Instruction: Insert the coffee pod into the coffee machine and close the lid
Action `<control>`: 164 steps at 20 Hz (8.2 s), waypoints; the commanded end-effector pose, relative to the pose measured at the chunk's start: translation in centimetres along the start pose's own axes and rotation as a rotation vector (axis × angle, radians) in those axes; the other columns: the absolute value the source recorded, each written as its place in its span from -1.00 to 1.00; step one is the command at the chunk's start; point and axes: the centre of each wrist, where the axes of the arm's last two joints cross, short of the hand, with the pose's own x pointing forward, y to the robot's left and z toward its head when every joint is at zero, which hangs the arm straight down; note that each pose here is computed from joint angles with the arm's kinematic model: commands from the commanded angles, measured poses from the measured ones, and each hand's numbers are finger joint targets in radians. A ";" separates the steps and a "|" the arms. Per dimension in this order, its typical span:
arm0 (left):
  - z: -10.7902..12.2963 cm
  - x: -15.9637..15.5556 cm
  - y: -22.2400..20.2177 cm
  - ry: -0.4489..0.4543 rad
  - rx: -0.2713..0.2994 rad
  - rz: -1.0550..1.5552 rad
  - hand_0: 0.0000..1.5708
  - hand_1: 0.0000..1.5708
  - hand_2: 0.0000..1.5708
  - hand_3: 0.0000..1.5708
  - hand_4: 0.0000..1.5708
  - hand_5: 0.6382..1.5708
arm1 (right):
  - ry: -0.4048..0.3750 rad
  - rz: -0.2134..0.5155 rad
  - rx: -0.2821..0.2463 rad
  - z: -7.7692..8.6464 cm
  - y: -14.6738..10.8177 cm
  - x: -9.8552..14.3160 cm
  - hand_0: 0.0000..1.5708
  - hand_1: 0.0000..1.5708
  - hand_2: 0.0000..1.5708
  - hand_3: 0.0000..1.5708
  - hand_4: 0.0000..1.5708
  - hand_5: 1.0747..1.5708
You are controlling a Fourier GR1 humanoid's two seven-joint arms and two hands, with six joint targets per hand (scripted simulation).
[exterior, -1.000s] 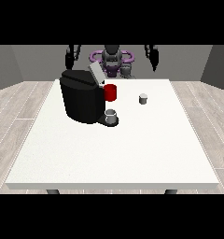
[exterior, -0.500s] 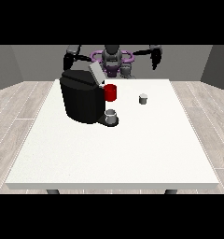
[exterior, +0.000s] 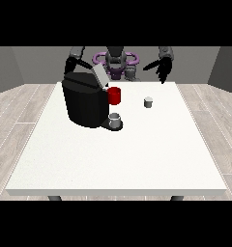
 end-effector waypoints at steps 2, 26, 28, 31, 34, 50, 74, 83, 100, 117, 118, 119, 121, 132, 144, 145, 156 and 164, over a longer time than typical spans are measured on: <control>-2.7 0.4 3.2 0.056 0.002 -0.086 -1.00 -1.00 -1.00 -1.00 -1.00 1.00 | -0.037 -0.043 0.061 -0.3 1.7 0.7 -1.00 -1.00 -1.00 -1.00 -1.00 1.00; -8.3 -1.9 0.2 0.076 -0.005 -0.466 0.36 0.36 0.41 0.16 -0.43 1.00 | 0.014 0.007 0.109 -3.8 2.6 0.8 -1.00 -1.00 -1.00 -1.00 -1.00 1.00; -6.6 -4.5 0.4 0.091 -0.034 -0.521 0.32 0.32 0.41 0.16 -0.41 1.00 | 0.031 -0.027 0.100 -3.4 3.2 0.9 -1.00 -1.00 -1.00 -1.00 -1.00 1.00; -7.0 -4.5 -0.4 0.124 -0.087 -0.608 0.04 0.04 0.22 0.02 -0.53 1.00 | -0.003 -0.047 0.109 -4.0 3.8 1.1 -1.00 -1.00 -1.00 -1.00 -1.00 1.00; -9.3 -1.7 2.7 0.141 -0.096 -0.672 0.11 0.11 0.30 0.12 -0.57 1.00 | -0.020 -0.037 0.104 -5.2 3.3 1.2 -1.00 -1.00 -1.00 -1.00 -1.00 1.00; -10.2 -2.4 -2.0 0.064 -0.228 -0.570 0.74 0.74 0.74 0.65 -0.39 1.00 | 0.125 0.057 0.036 -2.9 5.1 -1.8 -1.00 -1.00 -1.00 -1.00 -1.00 1.00; -17.0 11.9 5.9 -0.025 -0.237 -0.437 0.76 0.76 0.78 0.75 -0.33 1.00 | 0.095 0.006 0.098 -3.8 5.2 -1.1 -1.00 -1.00 -1.00 -1.00 -1.00 1.00; -17.6 18.1 11.4 -0.078 -0.104 -0.449 0.55 0.55 0.61 0.60 -0.40 1.00 | -0.047 0.029 0.062 -7.4 1.8 2.4 -1.00 -1.00 -1.00 -1.00 -0.95 1.00; -18.1 20.8 13.5 -0.069 -0.066 -0.499 0.50 0.50 0.58 0.55 -0.41 1.00 | -0.066 0.023 0.067 -9.0 1.4 5.8 -1.00 -1.00 -1.00 -1.00 -1.00 1.00; -18.9 20.2 11.8 -0.049 -0.063 -0.488 0.53 0.53 0.60 0.52 -0.48 1.00 | -0.088 0.014 0.062 -8.5 1.4 4.7 -1.00 -1.00 -1.00 -1.00 -0.87 1.00; -18.3 22.8 13.8 -0.135 -0.043 -0.509 0.55 0.55 0.60 0.53 -0.47 1.00 | -0.110 -0.003 0.016 -9.6 1.2 5.3 -1.00 -1.00 -1.00 -1.00 -1.00 1.00; -18.4 21.5 13.4 -0.138 0.000 -0.523 0.56 0.56 0.60 0.53 -0.48 1.00 | -0.137 -0.017 0.039 -9.5 1.3 6.2 -1.00 -1.00 -1.00 -1.00 -1.00 1.00; -19.1 21.3 11.0 -0.096 -0.051 -0.504 0.56 0.56 0.61 0.53 -0.52 1.00 | -0.055 0.009 0.033 -8.6 1.3 3.7 -1.00 -1.00 -1.00 -1.00 -1.00 1.00; -18.8 22.5 12.3 -0.141 0.003 -0.589 0.56 0.56 0.58 0.47 -1.00 1.00 | -0.080 0.013 0.009 -9.0 2.0 4.5 -1.00 -1.00 -1.00 -1.00 -1.00 1.00; -18.1 22.0 15.0 -0.123 0.029 -0.663 0.42 0.42 0.45 0.25 -1.00 1.00 | -0.096 0.001 0.032 -8.5 3.5 5.7 -1.00 -1.00 -1.00 -1.00 -1.00 1.00; -18.4 21.8 13.7 -0.179 0.076 -0.663 0.41 0.41 0.44 0.24 -1.00 1.00 | -0.123 -0.001 -0.005 -9.1 2.0 5.5 -1.00 -1.00 -1.00 -1.00 -0.95 1.00; -18.1 23.5 14.9 -0.245 0.125 -0.650 0.57 0.57 0.54 0.23 -1.00 1.00 | -0.144 0.033 0.008 -9.6 2.1 6.2 -1.00 -1.00 -1.00 -1.00 -0.72 1.00; -18.2 23.2 14.2 -0.265 0.140 -0.745 0.18 0.18 0.25 -0.12 -1.00 1.00 | -0.125 0.037 0.015 -9.5 2.3 6.3 -1.00 -1.00 -1.00 -1.00 -0.89 1.00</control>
